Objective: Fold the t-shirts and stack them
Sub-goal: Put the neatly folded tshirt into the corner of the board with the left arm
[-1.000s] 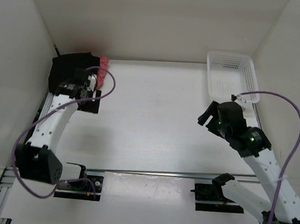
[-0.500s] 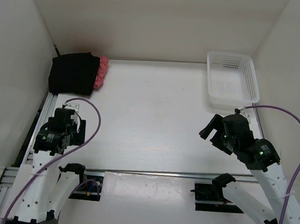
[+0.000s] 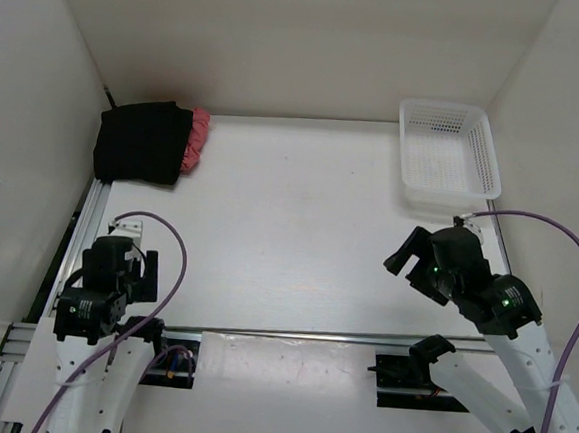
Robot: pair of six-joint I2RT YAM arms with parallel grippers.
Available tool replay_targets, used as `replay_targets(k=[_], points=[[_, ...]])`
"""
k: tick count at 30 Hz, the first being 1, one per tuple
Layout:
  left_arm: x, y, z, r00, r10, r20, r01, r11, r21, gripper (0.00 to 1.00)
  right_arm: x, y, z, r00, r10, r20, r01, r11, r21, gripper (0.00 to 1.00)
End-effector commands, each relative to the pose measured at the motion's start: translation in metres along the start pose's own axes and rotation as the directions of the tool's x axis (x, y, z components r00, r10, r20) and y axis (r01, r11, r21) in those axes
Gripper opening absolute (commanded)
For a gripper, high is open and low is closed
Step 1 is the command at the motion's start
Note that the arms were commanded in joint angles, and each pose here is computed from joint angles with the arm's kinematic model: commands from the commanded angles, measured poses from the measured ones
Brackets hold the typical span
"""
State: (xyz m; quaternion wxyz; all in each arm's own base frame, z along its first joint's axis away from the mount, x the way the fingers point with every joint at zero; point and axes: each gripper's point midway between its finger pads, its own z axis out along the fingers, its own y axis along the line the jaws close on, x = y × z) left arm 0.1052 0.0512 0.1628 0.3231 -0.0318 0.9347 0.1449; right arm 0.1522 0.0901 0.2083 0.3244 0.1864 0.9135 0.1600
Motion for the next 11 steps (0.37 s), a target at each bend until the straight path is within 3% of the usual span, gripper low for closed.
replay_targets(k=[1, 11], points=[[0.0035, -0.0015, -0.0044, 1.000, -0.008, 0.007, 0.008, 1.000, 0.016, 1.00, 0.0026, -0.0028, -0.0006, 1.000, -0.007, -0.004, 0.007, 1.000, 0.001, 0.94], [0.0057, -0.0001, -0.0085, 1.000, -0.011, 0.016, 0.010, 1.000, 0.016, 1.00, -0.0067, -0.0066, -0.0008, 0.997, -0.064, 0.047, 0.063, 0.998, 0.009, 0.98]])
